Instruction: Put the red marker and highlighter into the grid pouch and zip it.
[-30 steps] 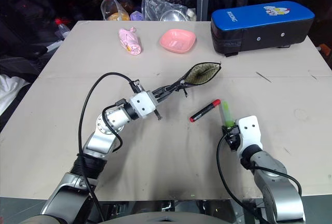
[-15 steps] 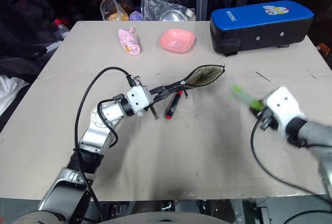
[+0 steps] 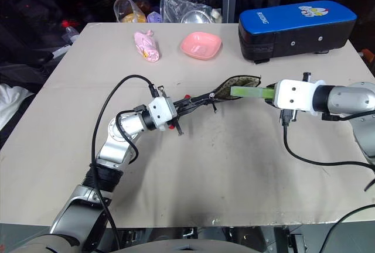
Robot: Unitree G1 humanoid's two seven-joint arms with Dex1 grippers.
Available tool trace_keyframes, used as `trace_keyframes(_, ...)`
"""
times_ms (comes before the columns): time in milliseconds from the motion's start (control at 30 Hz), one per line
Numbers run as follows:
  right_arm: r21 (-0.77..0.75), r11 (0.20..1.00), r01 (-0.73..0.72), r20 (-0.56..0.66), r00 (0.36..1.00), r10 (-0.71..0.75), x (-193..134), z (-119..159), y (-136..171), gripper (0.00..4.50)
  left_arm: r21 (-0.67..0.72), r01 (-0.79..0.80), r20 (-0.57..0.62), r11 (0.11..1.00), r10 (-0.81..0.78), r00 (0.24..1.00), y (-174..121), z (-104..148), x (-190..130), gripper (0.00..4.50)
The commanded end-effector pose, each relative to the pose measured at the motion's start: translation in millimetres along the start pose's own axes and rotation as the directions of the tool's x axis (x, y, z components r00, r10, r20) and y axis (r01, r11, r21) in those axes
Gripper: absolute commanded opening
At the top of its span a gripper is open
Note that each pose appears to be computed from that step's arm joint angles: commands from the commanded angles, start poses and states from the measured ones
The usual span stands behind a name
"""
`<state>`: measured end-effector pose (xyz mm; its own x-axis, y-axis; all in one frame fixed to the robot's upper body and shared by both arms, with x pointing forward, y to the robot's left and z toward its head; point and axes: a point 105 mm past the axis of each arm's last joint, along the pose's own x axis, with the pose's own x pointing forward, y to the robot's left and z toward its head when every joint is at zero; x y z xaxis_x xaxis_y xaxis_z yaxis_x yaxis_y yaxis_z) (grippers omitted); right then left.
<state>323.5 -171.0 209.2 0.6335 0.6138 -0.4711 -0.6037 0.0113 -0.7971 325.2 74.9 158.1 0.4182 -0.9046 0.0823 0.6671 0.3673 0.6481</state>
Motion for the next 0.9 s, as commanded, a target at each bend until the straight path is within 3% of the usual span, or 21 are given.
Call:
trace_keyframes(33,-0.169,0.986,-0.007,0.012,1.0,0.01,8.9,5.7,-14.1,0.79,0.068,0.029,0.034,0.997,-0.032,0.999,-0.5,10.9,2.7,0.0)
trace_keyframes(300,-0.407,0.911,-0.062,0.065,0.993,0.097,37.1,20.2,-21.7,0.79,0.086,0.036,0.047,0.996,-0.04,0.998,-2.0,14.5,6.0,0.0)
trace_keyframes(533,-0.458,0.889,-0.02,0.112,0.99,0.08,42.4,27.8,-30.2,4.17,0.082,-0.004,0.044,0.997,0.0,0.999,1.4,14.0,5.1,0.0)
trace_keyframes(567,-0.458,0.889,-0.015,0.116,0.99,0.077,41.4,28.2,-31.6,4.47,0.08,-0.012,0.043,0.997,0.008,0.999,2.3,13.7,4.9,0.0)
trace_keyframes(733,-0.403,0.914,0.047,0.152,0.988,0.017,26.3,31.0,-46.3,4.47,0.056,-0.097,0.04,0.994,0.095,0.995,17.0,12.3,1.9,0.0)
trace_keyframes(800,-0.207,0.97,0.132,0.267,0.961,-0.074,8.0,44.5,-63.5,4.47,0.044,-0.169,0.027,0.985,0.168,0.985,35.5,11.3,-4.1,0.0)
trace_keyframes(900,0.046,0.992,0.117,0.388,0.913,-0.126,-6.6,60.3,-68.8,4.47,0.023,-0.25,0.02,0.968,0.249,0.968,57.0,12.8,-12.5,0.0)
